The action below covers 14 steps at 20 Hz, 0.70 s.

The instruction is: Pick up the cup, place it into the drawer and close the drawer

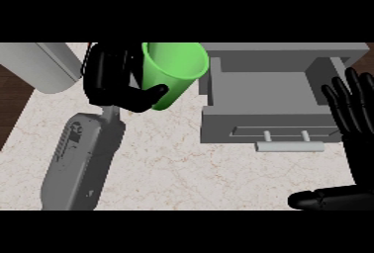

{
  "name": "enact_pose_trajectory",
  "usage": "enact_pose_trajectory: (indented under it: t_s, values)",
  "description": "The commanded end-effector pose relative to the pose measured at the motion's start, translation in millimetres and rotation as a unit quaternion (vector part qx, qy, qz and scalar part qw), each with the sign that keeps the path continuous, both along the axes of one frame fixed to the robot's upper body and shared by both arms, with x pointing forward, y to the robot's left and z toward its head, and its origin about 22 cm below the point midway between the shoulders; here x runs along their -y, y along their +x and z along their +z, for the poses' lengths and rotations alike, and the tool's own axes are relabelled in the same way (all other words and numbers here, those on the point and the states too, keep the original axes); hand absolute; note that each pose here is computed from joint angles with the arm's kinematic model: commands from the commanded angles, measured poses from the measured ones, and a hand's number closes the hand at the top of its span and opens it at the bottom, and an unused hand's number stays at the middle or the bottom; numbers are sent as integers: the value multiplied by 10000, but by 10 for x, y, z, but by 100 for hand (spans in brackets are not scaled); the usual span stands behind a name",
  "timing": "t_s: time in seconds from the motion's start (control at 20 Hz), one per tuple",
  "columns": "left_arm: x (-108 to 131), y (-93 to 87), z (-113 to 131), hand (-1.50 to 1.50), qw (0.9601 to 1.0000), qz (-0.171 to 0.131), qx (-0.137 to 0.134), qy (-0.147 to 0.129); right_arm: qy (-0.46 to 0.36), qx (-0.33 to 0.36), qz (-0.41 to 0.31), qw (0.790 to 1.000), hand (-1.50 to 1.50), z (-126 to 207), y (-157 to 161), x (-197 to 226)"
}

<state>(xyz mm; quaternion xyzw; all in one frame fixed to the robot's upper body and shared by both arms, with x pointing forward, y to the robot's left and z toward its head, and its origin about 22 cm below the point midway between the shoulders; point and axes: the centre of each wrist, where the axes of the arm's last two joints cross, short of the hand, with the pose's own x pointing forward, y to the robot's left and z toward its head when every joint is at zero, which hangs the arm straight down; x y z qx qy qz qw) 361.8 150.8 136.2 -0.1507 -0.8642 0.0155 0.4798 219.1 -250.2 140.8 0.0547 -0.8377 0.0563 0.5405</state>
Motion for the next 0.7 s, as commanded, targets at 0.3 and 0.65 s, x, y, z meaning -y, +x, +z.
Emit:
enact_pose_trajectory:
  t_s: [0.3,0.65]
  values:
    - [624,218,487,150,9990,-101,-43,439,-79,-52,67,9999,-150,-181,-7,-31]
    - [876,443,387,150,9967,-32,-275,768,-41,-87,37,9999,-150,-39,143,77]
